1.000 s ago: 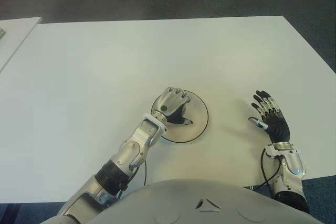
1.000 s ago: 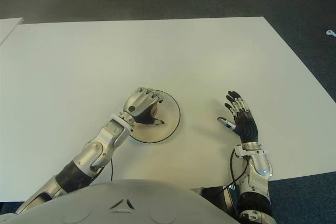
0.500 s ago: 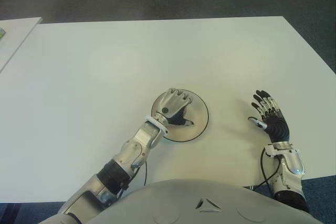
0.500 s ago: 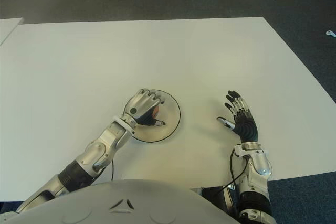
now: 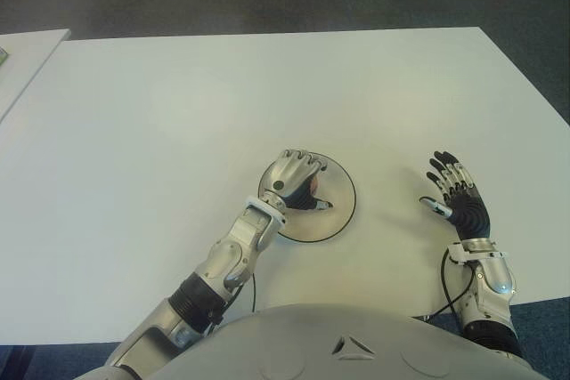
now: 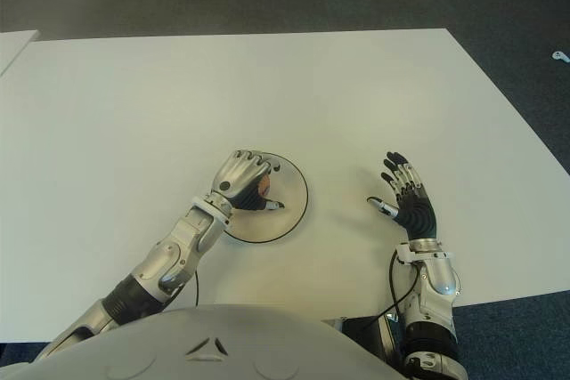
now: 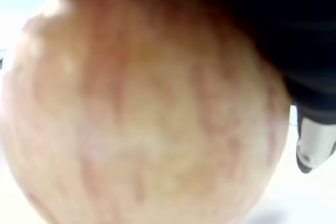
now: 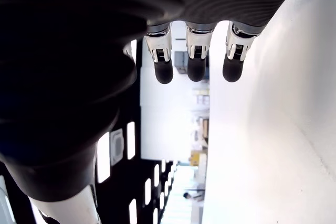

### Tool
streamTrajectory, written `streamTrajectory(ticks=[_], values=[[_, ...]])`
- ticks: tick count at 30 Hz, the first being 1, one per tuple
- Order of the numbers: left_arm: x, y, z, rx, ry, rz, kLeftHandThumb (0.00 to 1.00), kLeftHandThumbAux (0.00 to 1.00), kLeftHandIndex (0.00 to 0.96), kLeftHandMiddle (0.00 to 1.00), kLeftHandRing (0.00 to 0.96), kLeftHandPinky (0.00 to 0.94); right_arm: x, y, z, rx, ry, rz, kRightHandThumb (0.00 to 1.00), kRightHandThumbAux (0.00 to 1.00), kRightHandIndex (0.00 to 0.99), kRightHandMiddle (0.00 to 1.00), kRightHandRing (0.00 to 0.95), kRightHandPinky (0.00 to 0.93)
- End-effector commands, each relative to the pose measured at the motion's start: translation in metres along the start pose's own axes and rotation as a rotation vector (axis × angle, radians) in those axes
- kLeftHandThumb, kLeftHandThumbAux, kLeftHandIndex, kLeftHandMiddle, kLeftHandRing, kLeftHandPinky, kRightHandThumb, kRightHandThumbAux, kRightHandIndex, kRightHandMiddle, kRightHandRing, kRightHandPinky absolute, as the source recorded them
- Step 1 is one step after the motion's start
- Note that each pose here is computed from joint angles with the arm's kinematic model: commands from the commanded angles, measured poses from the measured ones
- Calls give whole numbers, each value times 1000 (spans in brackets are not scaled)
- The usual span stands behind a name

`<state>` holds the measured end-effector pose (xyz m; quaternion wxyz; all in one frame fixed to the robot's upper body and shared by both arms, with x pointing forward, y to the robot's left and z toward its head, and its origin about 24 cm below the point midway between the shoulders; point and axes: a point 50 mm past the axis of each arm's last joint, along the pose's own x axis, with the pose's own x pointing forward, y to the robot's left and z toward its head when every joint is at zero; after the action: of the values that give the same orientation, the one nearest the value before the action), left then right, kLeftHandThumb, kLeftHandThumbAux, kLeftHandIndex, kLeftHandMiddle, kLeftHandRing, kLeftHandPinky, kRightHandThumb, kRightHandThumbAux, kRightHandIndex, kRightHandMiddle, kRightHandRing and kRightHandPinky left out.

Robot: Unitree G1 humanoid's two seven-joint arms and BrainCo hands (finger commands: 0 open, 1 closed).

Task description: Put the apples into the plate.

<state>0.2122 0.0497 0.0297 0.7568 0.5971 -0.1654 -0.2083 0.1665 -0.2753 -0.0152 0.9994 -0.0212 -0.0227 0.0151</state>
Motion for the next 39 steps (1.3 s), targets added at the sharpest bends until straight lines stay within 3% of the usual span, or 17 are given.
streamTrajectory(ticks=[1,4,9,22,39], values=[[-2,-2,0,-11,13,-3,258,389,104,117,117,133,-22,20,-35,104,176,9,0,830,19,1,0,8],[-2,-1,0,-4,14,-11,187,363,37,40,40,47,-22,19,-36,104,188,7,0,831,17,0,0,4],[-2,1,1,24,5,-13,136,332,6,6,6,7,-22,20,-37,105,195,0,0,827,14,0,0,0],[-2,3,1,14,-12,-14,93,245,0,0,0,0,-24,21,-38,109,210,-9,44,776,8,0,0,0],[-4,7,0,-7,-23,29,44,189,0,0,0,0,-25,21,-40,68,226,-8,32,791,5,0,0,0]])
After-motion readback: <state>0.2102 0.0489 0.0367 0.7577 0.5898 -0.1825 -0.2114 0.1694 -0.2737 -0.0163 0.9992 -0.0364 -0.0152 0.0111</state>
